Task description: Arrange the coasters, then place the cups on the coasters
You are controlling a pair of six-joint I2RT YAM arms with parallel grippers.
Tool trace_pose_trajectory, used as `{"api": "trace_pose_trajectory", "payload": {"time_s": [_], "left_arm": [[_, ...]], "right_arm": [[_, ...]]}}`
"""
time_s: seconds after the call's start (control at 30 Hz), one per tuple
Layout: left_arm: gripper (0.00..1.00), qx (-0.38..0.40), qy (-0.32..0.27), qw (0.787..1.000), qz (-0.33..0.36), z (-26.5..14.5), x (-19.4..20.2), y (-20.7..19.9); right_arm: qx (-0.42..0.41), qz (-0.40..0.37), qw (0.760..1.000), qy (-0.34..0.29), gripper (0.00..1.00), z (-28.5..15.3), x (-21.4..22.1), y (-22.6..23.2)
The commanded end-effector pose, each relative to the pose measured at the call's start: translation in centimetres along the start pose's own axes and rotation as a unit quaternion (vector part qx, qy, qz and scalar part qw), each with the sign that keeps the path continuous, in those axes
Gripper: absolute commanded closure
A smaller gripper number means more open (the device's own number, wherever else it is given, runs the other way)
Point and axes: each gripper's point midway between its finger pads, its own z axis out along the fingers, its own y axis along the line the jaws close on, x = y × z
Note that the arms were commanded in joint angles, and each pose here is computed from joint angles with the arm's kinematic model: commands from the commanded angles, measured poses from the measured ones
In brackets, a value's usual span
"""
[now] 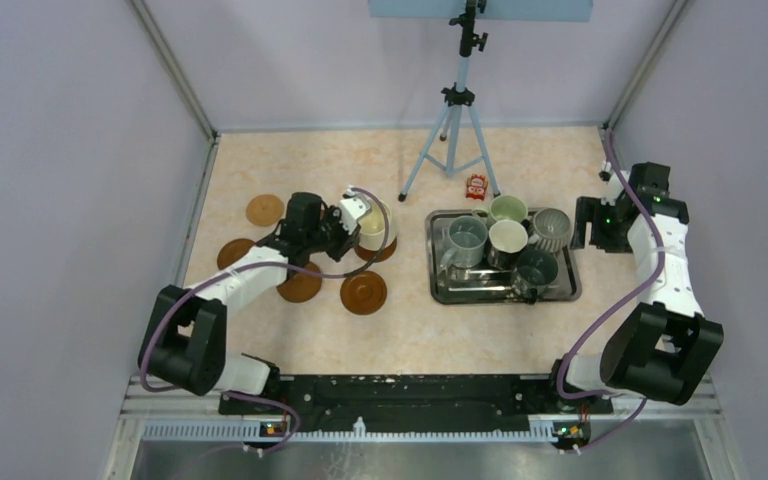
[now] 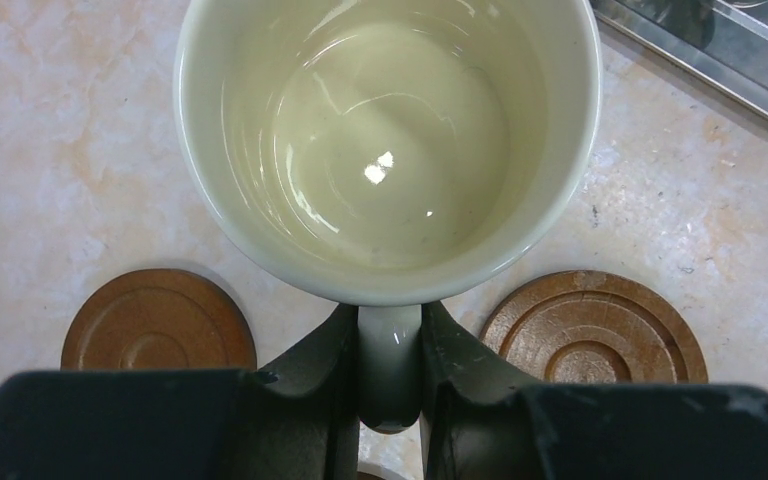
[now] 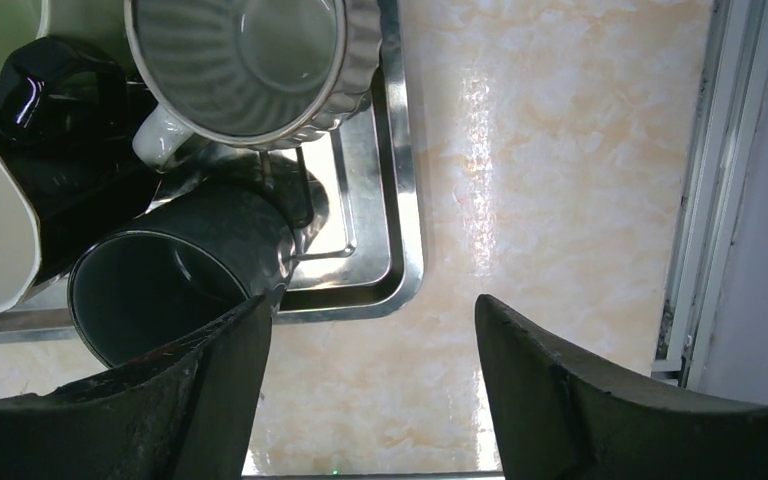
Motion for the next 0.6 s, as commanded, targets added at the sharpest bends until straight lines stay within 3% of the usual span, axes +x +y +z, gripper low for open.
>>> {"api": "trace_pose_trajectory", "payload": {"time_s": [0.0, 0.57], "left_arm": [[1.00, -0.028, -0.083, 0.994, 0.058, 0.3, -4.5, 1.8], [1.00, -0.029, -0.048, 0.998, 0.042, 2.2, -1.9, 1.3]], "right_arm": [[0.013, -0.002, 1.000, -0.022, 0.26, -1.2, -1.6, -0.6], [0.026, 0.003, 0.999, -0.017, 0.26, -1.1, -1.1, -1.0]]}}
